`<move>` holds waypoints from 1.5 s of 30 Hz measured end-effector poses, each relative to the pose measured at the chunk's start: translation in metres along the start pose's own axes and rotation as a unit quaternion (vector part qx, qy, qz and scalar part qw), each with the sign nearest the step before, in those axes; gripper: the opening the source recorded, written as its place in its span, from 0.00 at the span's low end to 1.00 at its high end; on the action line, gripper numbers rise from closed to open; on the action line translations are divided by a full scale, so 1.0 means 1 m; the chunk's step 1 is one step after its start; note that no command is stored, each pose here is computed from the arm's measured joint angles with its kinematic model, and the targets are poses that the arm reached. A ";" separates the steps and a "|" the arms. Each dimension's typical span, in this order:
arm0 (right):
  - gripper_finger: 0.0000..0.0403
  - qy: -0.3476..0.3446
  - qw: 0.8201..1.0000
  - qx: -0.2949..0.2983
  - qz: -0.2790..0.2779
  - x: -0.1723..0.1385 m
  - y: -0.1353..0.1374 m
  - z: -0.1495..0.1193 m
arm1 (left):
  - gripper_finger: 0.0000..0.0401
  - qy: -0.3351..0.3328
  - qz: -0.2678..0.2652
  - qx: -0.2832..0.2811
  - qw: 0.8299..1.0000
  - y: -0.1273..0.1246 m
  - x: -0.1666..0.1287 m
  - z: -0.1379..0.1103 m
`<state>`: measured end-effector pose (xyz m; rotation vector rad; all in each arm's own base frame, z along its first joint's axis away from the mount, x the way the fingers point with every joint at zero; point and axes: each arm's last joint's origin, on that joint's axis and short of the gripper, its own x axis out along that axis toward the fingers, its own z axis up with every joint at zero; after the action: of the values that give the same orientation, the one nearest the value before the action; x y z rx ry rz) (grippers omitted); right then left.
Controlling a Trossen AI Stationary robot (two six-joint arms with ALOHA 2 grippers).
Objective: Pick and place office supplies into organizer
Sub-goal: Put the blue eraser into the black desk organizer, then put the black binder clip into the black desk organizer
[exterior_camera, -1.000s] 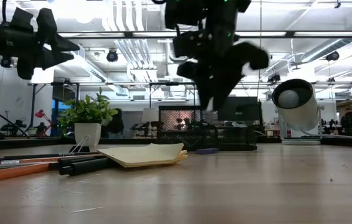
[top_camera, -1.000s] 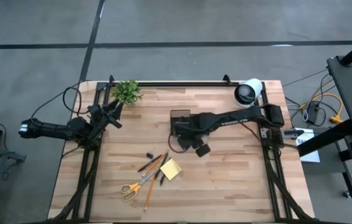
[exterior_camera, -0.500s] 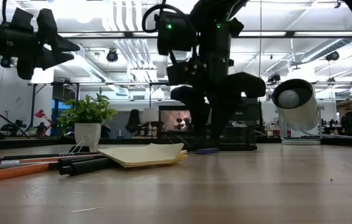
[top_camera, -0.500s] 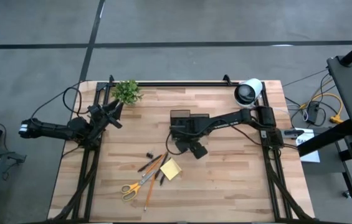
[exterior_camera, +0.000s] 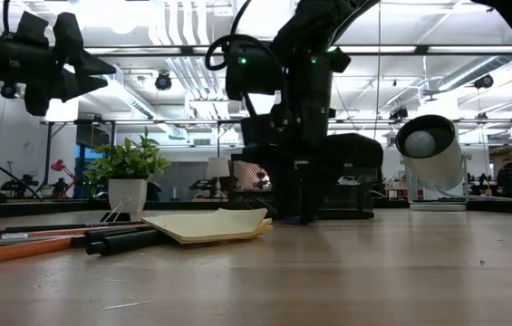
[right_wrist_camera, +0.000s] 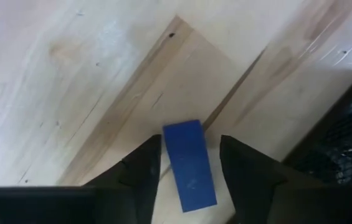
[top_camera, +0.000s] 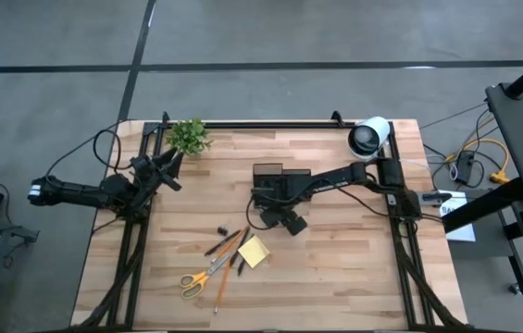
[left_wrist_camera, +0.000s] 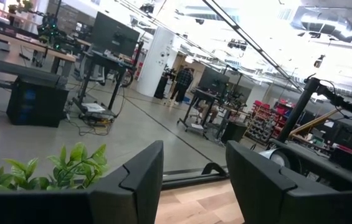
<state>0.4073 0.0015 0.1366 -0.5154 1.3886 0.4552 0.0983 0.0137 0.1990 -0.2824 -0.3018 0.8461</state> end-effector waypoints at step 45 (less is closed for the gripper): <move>0.51 -0.131 0.962 0.228 -0.077 -0.096 -0.051 0.019 | 0.40 -0.003 -0.001 -0.004 1.000 0.000 0.000 0.001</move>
<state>0.4396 -0.0287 0.2372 -0.1738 1.1394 0.0630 0.0973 0.0138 0.2000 -0.2879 -0.3114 0.8442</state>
